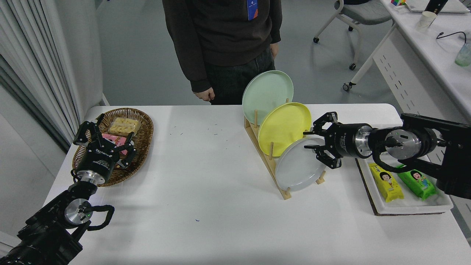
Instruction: Place the plate on the table
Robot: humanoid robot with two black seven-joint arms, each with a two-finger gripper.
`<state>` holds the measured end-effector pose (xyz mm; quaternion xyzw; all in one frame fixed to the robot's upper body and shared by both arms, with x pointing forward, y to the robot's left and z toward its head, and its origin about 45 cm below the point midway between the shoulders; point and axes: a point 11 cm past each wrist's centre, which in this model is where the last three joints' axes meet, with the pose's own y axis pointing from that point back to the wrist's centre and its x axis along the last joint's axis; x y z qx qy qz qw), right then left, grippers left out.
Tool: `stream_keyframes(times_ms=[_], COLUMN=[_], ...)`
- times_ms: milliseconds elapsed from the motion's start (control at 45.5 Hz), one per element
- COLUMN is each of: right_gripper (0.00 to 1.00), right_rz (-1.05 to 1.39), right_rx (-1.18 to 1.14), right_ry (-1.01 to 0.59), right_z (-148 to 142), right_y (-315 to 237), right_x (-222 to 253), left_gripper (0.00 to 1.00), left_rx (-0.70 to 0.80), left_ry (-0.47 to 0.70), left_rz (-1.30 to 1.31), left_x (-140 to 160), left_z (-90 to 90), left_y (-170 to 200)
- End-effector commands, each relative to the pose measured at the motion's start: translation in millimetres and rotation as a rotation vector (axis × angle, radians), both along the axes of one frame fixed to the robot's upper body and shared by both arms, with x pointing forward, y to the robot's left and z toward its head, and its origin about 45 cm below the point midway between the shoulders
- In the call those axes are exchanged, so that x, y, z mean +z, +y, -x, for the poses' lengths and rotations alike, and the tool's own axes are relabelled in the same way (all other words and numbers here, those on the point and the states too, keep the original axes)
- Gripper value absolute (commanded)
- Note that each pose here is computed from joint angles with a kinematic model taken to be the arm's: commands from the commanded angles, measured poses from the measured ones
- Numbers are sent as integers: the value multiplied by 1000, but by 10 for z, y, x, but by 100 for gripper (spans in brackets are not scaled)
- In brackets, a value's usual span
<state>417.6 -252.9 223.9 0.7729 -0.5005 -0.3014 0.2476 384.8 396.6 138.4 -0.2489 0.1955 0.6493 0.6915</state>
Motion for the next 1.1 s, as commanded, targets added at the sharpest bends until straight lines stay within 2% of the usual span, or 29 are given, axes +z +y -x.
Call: stream_keyframes(times_ms=[0, 1011, 1077], right_gripper=[35, 31, 27], right_rz=[0, 26, 15], right_rx=[-1, -6, -7], right_ry=[0, 36, 31], right_z=[-3, -33, -44], right_y=[8, 32, 52], right_x=[1, 3, 24], left_gripper=[98, 98, 98], left_rx=[0, 0, 0], left_ry=[0, 0, 0], left_rz=[0, 0, 0], left_x=[0, 0, 0], left_z=[0, 0, 0], left_y=[0, 0, 0])
